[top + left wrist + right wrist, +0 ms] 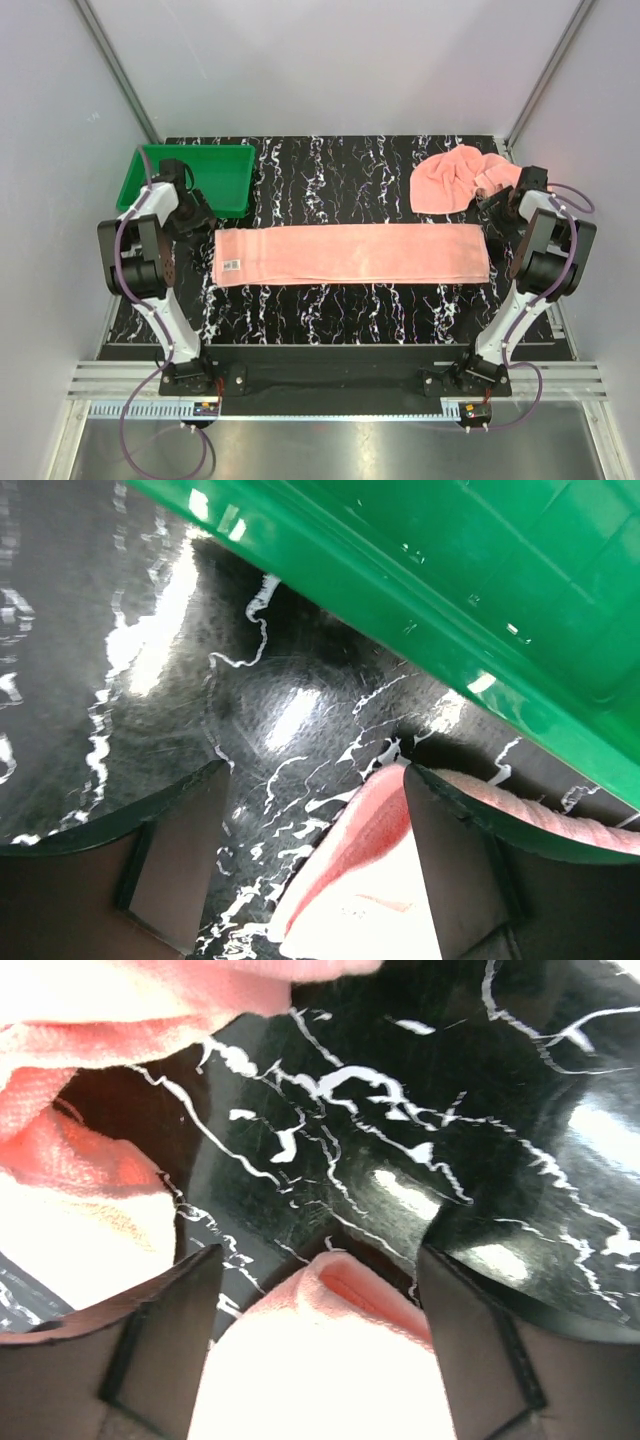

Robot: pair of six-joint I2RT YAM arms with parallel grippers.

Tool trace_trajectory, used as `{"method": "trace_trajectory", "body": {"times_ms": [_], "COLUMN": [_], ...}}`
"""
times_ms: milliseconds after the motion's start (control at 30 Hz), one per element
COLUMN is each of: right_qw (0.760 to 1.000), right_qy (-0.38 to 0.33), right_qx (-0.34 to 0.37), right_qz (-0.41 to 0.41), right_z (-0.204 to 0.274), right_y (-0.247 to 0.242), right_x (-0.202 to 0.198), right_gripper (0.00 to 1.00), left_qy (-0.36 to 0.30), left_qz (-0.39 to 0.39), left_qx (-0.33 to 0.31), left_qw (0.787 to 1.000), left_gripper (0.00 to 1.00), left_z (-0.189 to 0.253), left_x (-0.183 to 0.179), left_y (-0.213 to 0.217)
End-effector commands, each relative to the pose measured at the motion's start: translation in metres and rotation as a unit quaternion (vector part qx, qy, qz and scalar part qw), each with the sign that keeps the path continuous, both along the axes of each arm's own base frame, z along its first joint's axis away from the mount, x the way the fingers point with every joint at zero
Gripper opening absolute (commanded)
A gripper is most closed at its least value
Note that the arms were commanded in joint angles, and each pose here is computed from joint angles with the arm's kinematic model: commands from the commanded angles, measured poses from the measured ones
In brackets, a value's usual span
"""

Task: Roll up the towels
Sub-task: Fold the towel

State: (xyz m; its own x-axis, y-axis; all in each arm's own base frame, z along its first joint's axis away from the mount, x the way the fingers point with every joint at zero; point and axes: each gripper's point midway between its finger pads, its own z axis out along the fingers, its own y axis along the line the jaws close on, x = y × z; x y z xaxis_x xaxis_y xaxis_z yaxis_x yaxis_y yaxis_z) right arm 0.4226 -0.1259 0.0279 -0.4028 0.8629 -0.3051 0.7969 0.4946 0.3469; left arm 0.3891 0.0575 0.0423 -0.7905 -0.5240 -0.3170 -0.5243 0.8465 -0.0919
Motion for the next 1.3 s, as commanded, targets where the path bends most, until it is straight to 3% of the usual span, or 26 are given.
{"method": "trace_trajectory", "body": {"times_ms": [0,133,300,433,467,567,733,1133,1200,1267], "right_qw": [0.998,0.994,0.990,0.995,0.997,0.997,0.998,0.998,0.998,0.998], "right_qy": [-0.005,-0.006,-0.023,-0.042,-0.062,-0.059,-0.031,0.028,0.032,0.032], "right_qx": [-0.055,-0.104,-0.134,-0.074,-0.026,0.024,0.038,0.038,0.033,0.031], "right_qz": [-0.007,-0.022,-0.043,-0.056,-0.045,-0.038,-0.033,-0.042,-0.040,-0.039], "right_z": [0.032,0.067,0.099,0.081,0.077,0.055,0.032,-0.003,-0.005,-0.007], "right_y": [-0.018,-0.031,-0.038,-0.043,-0.031,-0.021,-0.008,0.008,0.007,0.007], "right_x": [-0.002,-0.016,-0.039,-0.064,-0.063,-0.074,-0.096,-0.140,-0.143,-0.142], "right_gripper": [0.88,0.99,1.00,1.00,0.95,0.87,0.87,0.87,0.85,0.77], "left_qy": [-0.069,-0.117,-0.155,-0.202,-0.205,-0.199,-0.193,-0.210,-0.213,-0.216], "left_qz": [0.017,0.033,0.062,0.019,-0.004,-0.051,-0.090,-0.145,-0.148,-0.149], "left_qx": [0.028,0.042,0.055,-0.006,-0.023,-0.034,-0.064,-0.134,-0.143,-0.144], "left_qw": [0.997,0.992,0.984,0.979,0.978,0.978,0.975,0.958,0.955,0.954], "left_gripper": [0.77,0.76,0.78,0.79,0.79,0.79,0.80,0.80,0.80,0.80], "left_z": [0.044,0.079,0.102,0.116,0.116,0.110,0.092,0.101,0.103,0.104], "left_x": [0.005,-0.014,-0.039,-0.041,-0.044,-0.052,-0.075,-0.074,-0.073,-0.073], "left_y": [0.010,0.008,0.009,-0.026,-0.038,-0.063,-0.085,-0.119,-0.122,-0.122]}}
